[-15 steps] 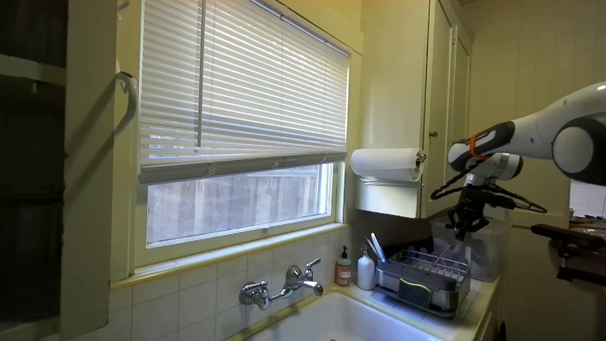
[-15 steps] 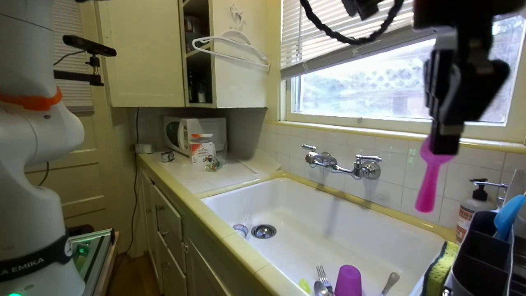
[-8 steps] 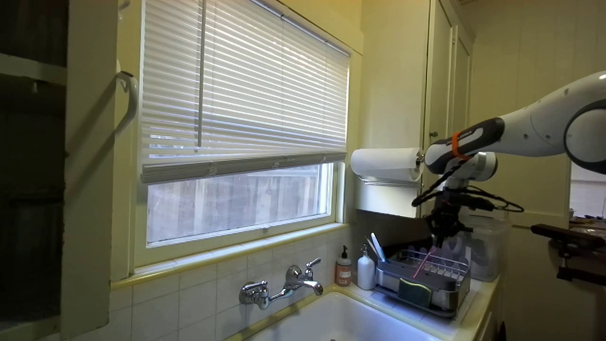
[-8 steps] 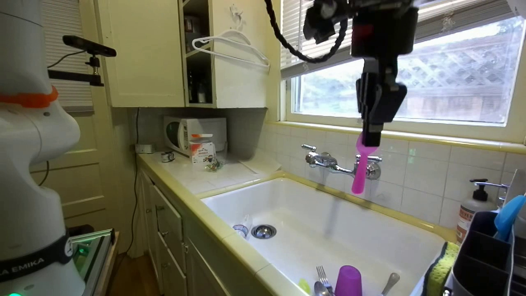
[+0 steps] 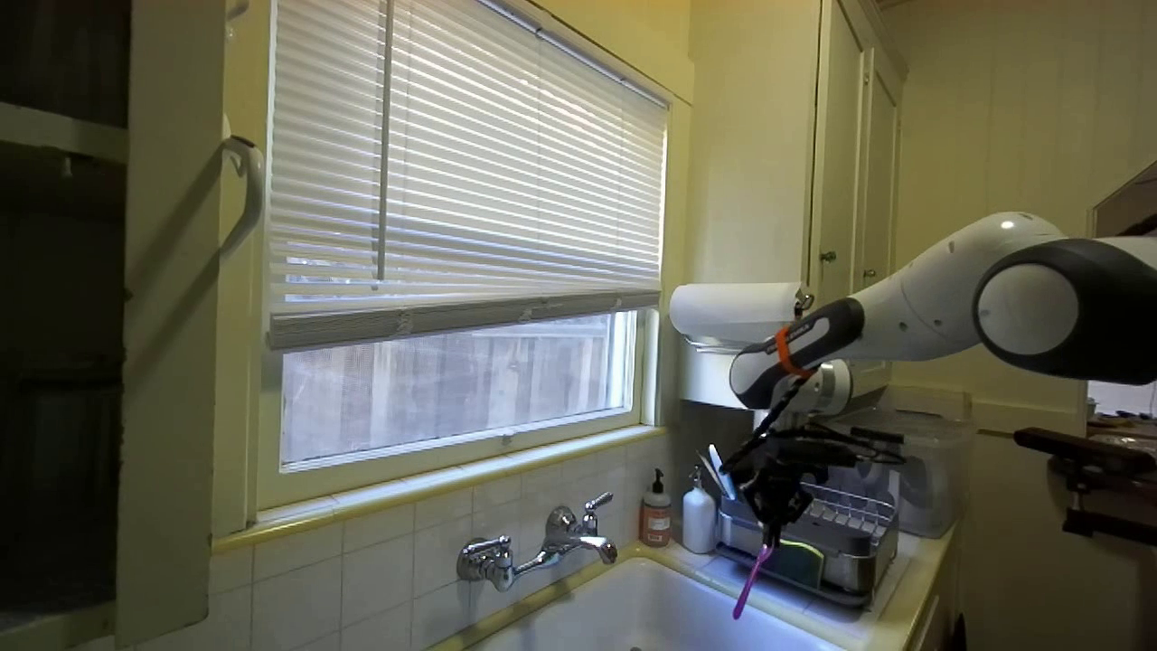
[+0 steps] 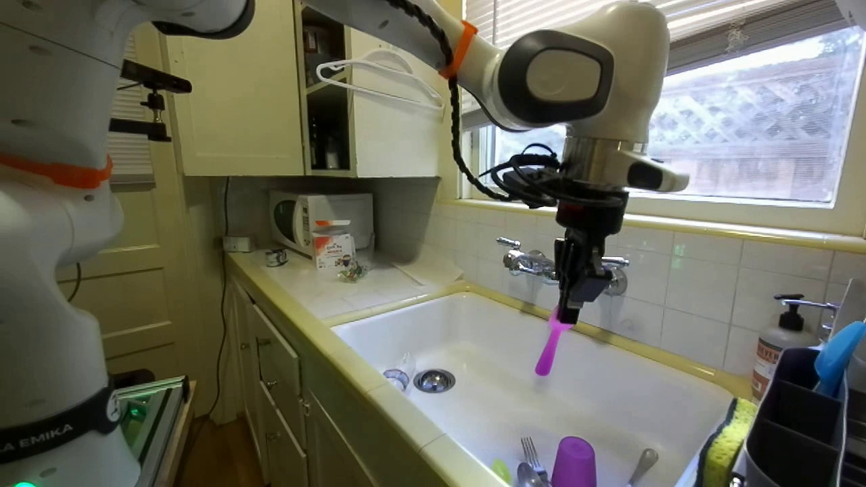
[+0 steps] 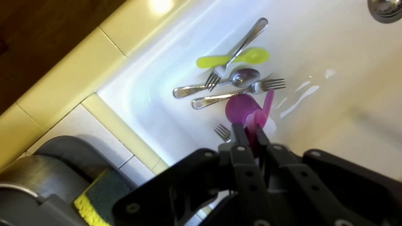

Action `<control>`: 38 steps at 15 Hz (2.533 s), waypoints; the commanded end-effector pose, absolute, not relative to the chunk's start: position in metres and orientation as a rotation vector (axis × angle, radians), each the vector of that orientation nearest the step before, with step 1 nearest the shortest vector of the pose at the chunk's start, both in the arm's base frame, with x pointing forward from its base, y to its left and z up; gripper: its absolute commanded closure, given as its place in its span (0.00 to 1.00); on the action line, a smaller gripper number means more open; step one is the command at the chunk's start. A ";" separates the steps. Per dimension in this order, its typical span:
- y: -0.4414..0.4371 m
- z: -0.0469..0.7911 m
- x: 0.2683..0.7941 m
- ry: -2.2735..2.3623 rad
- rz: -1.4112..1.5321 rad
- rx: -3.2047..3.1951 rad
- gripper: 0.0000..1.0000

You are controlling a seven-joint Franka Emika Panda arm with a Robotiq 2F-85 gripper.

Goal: Remove the purple spoon and blue knife from the dish rack and put them in the sink.

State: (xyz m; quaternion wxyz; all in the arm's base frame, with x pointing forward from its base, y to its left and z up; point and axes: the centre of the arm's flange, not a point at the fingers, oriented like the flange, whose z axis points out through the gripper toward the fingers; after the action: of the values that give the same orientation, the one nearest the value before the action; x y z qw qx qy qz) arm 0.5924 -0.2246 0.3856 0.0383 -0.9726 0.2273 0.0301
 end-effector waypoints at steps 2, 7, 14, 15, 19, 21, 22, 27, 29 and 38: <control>-0.211 0.371 0.603 0.713 0.125 -3.010 0.92; -0.214 0.366 0.617 0.660 0.128 -3.012 0.98; -0.194 0.260 0.707 0.068 0.084 -2.915 0.98; -0.195 0.245 0.715 0.000 0.100 -2.885 0.98; -0.204 0.189 0.735 -0.253 0.133 -2.776 0.98; -0.204 0.171 0.740 -0.378 0.160 -2.720 0.98; -0.205 0.165 0.741 -0.432 0.191 -2.687 0.98; -0.199 0.179 0.730 -0.540 0.423 -2.670 0.53; -0.195 0.200 0.719 -0.524 0.491 -2.767 0.37; -0.161 0.341 0.674 -0.285 0.251 -3.241 0.00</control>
State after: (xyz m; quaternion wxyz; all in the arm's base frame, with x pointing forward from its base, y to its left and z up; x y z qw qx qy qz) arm 0.7316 -0.1783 0.3029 -0.0186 -0.9844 -0.1444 0.0993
